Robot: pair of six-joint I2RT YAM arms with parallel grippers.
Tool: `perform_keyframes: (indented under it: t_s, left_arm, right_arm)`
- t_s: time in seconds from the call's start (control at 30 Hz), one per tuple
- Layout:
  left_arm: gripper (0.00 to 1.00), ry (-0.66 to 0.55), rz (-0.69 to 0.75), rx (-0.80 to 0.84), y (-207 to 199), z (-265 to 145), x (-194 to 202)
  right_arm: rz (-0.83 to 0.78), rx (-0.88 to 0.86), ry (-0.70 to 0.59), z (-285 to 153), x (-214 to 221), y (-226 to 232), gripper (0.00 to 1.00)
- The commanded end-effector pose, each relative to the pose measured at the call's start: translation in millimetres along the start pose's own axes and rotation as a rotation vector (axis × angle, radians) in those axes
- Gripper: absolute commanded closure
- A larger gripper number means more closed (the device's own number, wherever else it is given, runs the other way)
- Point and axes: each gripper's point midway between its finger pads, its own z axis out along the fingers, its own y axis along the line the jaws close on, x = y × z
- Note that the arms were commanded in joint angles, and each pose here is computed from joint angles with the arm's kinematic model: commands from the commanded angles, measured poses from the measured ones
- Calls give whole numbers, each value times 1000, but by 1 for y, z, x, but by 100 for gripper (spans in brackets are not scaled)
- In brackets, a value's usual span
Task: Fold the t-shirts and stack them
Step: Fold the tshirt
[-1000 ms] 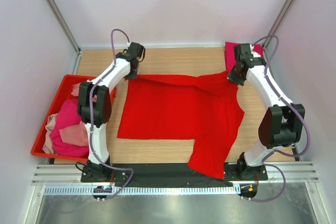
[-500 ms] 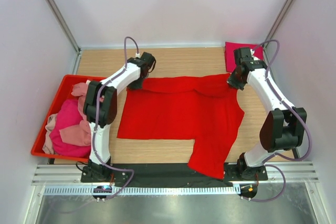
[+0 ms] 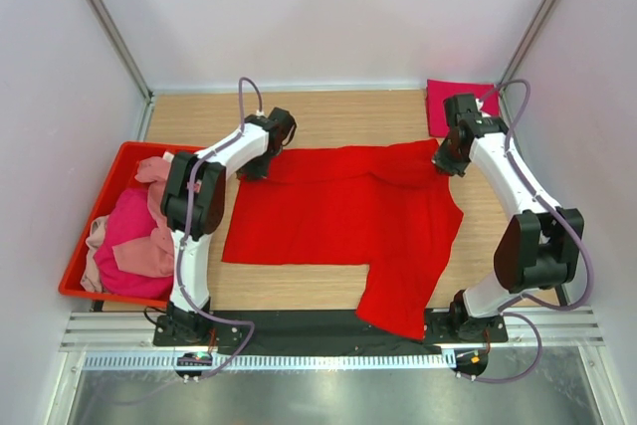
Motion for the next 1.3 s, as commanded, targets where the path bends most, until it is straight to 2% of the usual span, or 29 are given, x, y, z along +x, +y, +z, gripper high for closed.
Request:
perform_keyframes:
  t_s: [0.0, 0.03, 0.07, 0.1, 0.17, 0.23, 0.47, 0.57, 0.7, 0.97, 1.2, 1.27]
  left_arm:
    - [70, 13, -19, -22, 7, -3, 5]
    - [57, -4, -38, -15, 9, -10, 2]
    - [50, -14, -47, -1, 10, -15, 1]
    - [39, -18, -57, 18, 10, -18, 2]
    - [32, -61, -91, 48, 16, -35, -3]
    - [29, -78, -112, 87, 16, -46, -3]
    - [32, -165, -195, 247, 13, -88, -22]
    - [34, -190, -204, 296, 6, -93, -34]
    - [44, -122, -174, 296, -8, -78, -36]
    - [46, -58, -146, 282, -19, -58, -23]
    - [45, -52, -139, 262, -15, -56, -25]
    - [49, -32, -143, 254, -17, -49, -23]
  right_arm:
    - [-12, 7, -35, -17, -4, -12, 99]
    - [-18, 5, -35, -17, -3, -12, 99]
    - [-25, 8, -30, -18, -2, -13, 99]
    - [-32, 15, -20, -18, 0, -16, 99]
    - [-57, 17, -6, -16, 5, -18, 99]
    - [-73, 23, 17, -13, 13, -22, 99]
    - [-59, -35, 77, -3, 39, -21, 98]
    - [-54, -39, 94, 0, 43, -20, 98]
    - [-60, -4, 118, 10, 52, -27, 98]
    - [-50, 16, 168, 25, 77, -40, 98]
    - [-16, -64, 125, 14, 70, -28, 99]
    - [-16, -71, 108, 11, 64, -26, 99]
